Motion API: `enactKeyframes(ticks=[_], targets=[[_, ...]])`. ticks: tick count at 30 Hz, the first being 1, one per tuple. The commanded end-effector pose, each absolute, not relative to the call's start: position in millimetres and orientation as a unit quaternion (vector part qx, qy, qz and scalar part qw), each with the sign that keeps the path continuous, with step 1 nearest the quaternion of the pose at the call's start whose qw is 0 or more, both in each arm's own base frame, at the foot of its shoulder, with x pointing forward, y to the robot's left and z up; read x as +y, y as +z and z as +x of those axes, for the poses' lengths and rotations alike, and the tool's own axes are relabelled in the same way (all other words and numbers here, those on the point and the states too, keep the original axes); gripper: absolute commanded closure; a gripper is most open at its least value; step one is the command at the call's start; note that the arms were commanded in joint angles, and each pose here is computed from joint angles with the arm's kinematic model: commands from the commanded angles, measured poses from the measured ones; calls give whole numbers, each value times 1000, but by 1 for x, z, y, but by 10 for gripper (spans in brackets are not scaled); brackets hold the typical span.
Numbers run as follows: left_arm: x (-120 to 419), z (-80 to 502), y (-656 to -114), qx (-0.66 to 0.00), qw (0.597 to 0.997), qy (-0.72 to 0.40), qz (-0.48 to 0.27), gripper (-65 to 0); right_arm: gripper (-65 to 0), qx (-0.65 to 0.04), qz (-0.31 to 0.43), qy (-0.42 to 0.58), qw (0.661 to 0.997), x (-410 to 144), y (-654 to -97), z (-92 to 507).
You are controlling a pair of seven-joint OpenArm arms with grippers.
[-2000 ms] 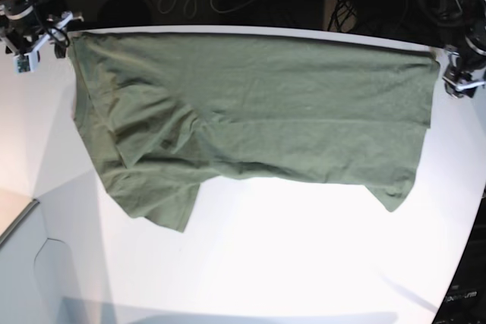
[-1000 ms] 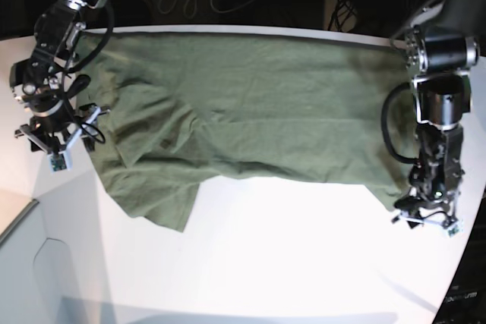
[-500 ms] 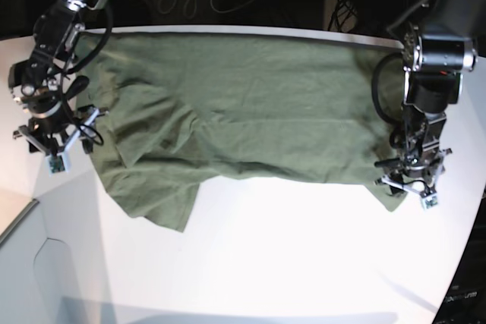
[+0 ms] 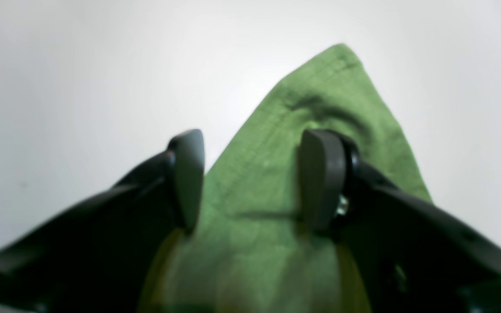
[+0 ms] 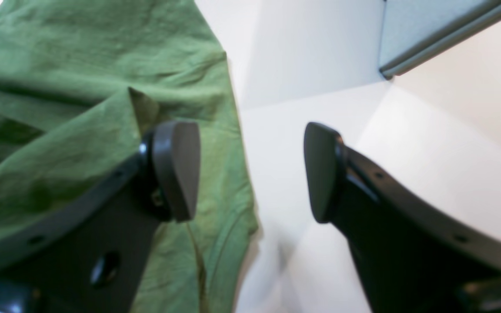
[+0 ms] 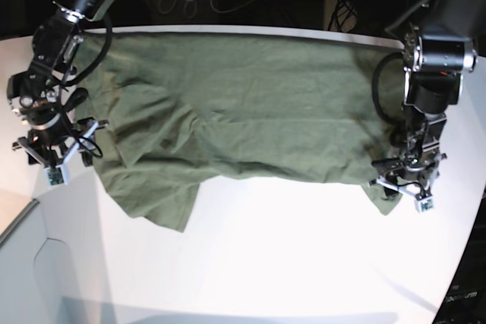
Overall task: Layout the t-shirt on the table in an organized manner, then fold the t-shirt properly
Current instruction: 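Release the shirt and move both grippers to its opposite edge, then grasp the shirt's opposite edge corners with both grippers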
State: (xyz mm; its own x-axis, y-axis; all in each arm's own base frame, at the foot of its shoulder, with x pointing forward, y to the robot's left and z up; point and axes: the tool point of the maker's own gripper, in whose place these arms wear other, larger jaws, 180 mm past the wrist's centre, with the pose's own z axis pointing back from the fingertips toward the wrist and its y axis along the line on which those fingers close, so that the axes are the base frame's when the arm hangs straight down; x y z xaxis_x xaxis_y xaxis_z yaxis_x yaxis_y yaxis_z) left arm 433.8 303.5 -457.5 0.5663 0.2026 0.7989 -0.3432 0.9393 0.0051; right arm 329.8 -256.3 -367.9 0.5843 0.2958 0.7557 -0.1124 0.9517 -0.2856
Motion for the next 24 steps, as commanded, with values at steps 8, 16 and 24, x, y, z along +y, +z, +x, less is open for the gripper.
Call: enactKeyframes(ticks=[8,16,24], targets=[[314,451,-434,-468,866,150,88,-62,-375,-454,-97,112,879,-260,-365,342],[312,451,-435,-459,872,151,84,-2,-376,-465,-95,109,873,-259,-358,355],[301,469,-408,-466,870,146,63,-1,-376,-482,-86,104,866,-257,-346,377]])
